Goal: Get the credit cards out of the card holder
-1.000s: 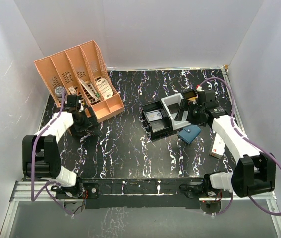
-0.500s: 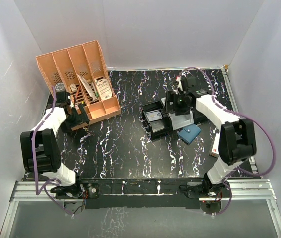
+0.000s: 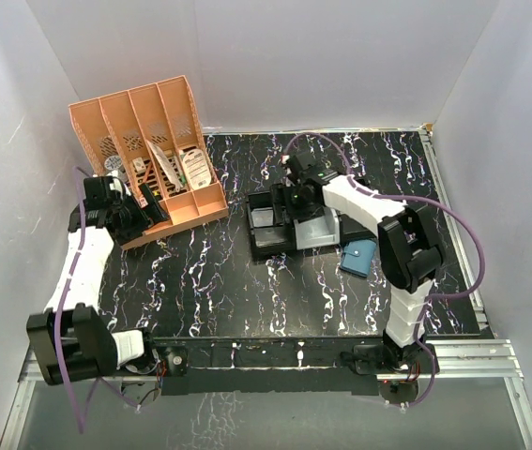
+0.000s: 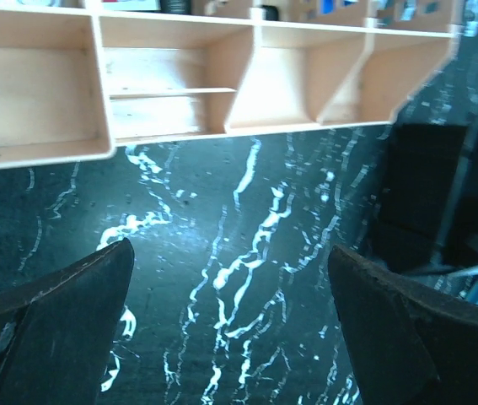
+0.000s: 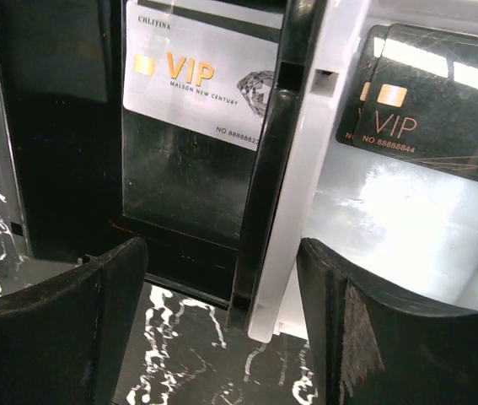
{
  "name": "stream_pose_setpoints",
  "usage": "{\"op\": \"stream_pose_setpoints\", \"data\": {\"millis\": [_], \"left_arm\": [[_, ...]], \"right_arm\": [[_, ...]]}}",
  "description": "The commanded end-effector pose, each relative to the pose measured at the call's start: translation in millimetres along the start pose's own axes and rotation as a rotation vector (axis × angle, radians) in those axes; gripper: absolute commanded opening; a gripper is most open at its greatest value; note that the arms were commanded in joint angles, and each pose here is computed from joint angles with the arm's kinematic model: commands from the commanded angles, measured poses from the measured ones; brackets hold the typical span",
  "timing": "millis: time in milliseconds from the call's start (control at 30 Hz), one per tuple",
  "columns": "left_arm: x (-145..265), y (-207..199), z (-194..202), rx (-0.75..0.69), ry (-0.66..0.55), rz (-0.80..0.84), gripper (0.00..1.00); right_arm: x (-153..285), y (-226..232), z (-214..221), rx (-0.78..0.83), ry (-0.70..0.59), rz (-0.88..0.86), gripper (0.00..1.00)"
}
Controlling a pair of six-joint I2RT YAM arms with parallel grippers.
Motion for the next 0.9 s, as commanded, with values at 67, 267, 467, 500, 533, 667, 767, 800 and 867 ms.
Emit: {"op": "stream_pose_setpoints", "data": {"millis": [67, 267, 467, 500, 533, 667, 767, 800, 867], "left_arm": [[33.0, -32.6, 18.2, 0.029, 0.012, 0.182, 0.99], [46.8, -53.0, 22.9, 0.027, 0.016, 0.307, 0.99], [61.4, -71.1, 31.3, 0.024, 0.003, 0.426, 0.99], [63.4, -73.6, 33.0, 0.022, -0.001, 0.442, 0.99], [66.3, -77.1, 34.8, 0.014, -0.007, 0.459, 0.99], [73.2, -88.5, 42.3, -0.03, -0.017, 0.5, 0.99], [76.6, -97.6, 48.2, -0.067, -0.011, 0.525, 0.99], [77.5, -101.5, 50.7, -0.081, -0.007, 0.535, 0.99], [78.2, -109.6, 54.1, -0.107, -0.001, 0.552, 0.99]], "right_arm": [[-9.3, 52.6, -16.3, -0.002, -0.042, -0.063, 0.69], [6.1, 77.6, -30.2, 0.016, -0.071, -0.108, 0.72], [81.8, 23.9, -46.3, 0.014, -0.308, 0.183, 0.87], [95.3, 9.7, -44.5, -0.012, -0.349, 0.234, 0.89], [105.0, -8.5, -39.3, -0.048, -0.377, 0.285, 0.89], [135.5, -85.9, -2.4, -0.289, -0.43, 0.392, 0.88], [140.9, -131.1, 34.7, -0.462, -0.425, 0.392, 0.84], [140.7, -140.6, 44.0, -0.503, -0.425, 0.377, 0.83], [135.4, -150.9, 58.1, -0.561, -0.411, 0.345, 0.78]]}}
Point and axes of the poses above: each gripper's point midway between its finger pads, its own x axis back along the fingers, its own y axis along the line the jaws close on, z = x × y, the point moved 1 cm from there along x, back along the fingers, and after that the axes turned 1 degree about -x, right-handed, at the moved point
